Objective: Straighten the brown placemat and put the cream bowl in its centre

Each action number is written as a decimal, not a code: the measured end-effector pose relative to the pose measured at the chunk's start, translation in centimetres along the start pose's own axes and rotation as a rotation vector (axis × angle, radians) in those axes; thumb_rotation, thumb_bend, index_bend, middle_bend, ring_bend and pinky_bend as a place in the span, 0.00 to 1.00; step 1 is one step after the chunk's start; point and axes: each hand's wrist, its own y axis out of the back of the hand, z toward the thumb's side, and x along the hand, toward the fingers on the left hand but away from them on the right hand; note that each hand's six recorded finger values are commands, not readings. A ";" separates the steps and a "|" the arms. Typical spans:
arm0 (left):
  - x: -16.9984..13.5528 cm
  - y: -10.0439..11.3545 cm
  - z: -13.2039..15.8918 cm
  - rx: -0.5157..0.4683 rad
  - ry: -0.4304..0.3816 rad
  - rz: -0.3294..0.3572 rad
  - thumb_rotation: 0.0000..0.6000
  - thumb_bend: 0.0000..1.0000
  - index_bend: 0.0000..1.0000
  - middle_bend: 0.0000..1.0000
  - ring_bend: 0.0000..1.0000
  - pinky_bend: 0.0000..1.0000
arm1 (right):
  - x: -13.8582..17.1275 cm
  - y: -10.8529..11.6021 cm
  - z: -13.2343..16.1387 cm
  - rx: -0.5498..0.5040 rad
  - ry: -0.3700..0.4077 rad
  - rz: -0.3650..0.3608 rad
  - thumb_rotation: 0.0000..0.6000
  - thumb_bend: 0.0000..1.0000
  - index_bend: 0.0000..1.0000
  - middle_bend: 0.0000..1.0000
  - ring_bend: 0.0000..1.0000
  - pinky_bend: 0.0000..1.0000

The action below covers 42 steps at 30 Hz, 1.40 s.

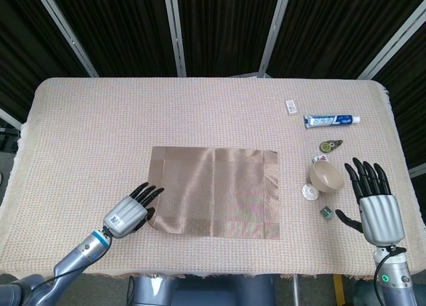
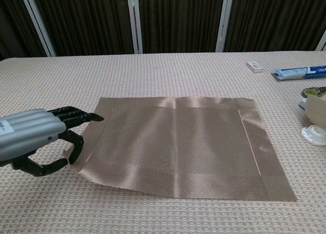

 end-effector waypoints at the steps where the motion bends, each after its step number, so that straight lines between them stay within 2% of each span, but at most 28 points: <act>1: -0.3 -0.1 0.2 0.000 -0.003 -0.007 1.00 0.52 0.65 0.00 0.00 0.00 | 0.0 0.0 0.0 0.000 0.001 -0.001 1.00 0.00 0.00 0.00 0.00 0.00; 8: -1.9 -0.7 1.2 0.005 -0.017 -0.052 1.00 0.52 0.65 0.00 0.00 0.00 | 0.1 0.2 0.0 0.001 0.002 -0.005 1.00 0.00 0.00 0.00 0.00 0.00; 23: -3.0 -1.5 0.3 0.003 0.012 -0.078 1.00 0.53 0.64 0.00 0.00 0.00 | 0.3 0.4 0.2 -0.001 0.010 -0.010 1.00 0.00 0.00 0.00 0.00 0.00; 24: -3.0 -1.5 0.3 0.001 0.014 -0.078 1.00 0.52 0.62 0.00 0.00 0.00 | 0.3 0.4 0.3 -0.001 0.010 -0.011 1.00 0.00 0.00 0.00 0.00 0.00; 25: -3.1 -1.5 0.3 0.000 0.014 -0.078 1.00 0.49 0.55 0.00 0.00 0.00 | 0.4 0.5 0.3 -0.002 0.011 -0.011 1.00 0.00 0.00 0.00 0.00 0.00; 27: -3.2 -1.6 0.3 -0.002 0.014 -0.079 1.00 0.32 0.31 0.00 0.00 0.00 | 0.4 0.5 0.3 -0.002 0.011 -0.012 1.00 0.00 0.00 0.00 0.00 0.00; 28: -3.3 -1.6 0.2 -0.001 0.014 -0.079 1.00 0.18 0.15 0.00 0.00 0.00 | 0.4 0.5 0.3 -0.002 0.012 -0.011 1.00 0.00 0.00 0.00 0.00 0.00; 30: -3.5 -1.6 0.2 -0.005 0.015 -0.085 1.00 0.04 0.02 0.00 0.00 0.00 | 0.4 0.5 0.3 -0.002 0.011 -0.011 1.00 0.00 0.00 0.00 0.00 0.00; 31: -3.5 -1.7 0.2 -0.007 0.016 -0.086 1.00 0.00 0.00 0.00 0.00 0.00 | 0.4 0.5 0.2 -0.001 0.011 -0.010 1.00 0.00 0.00 0.00 0.00 0.00; 37: -4.5 -0.8 -0.5 -0.039 0.048 -0.075 1.00 0.00 0.00 0.00 0.00 0.00 | 0.4 0.3 -0.1 0.001 -0.001 0.001 1.00 0.00 0.00 0.00 0.00 0.00; 42: -5.9 1.4 -1.8 -0.063 0.100 -0.021 1.00 0.00 0.00 0.00 0.00 0.00 | 0.2 -0.2 -0.5 0.003 -0.018 0.024 1.00 0.00 0.00 0.00 0.00 0.00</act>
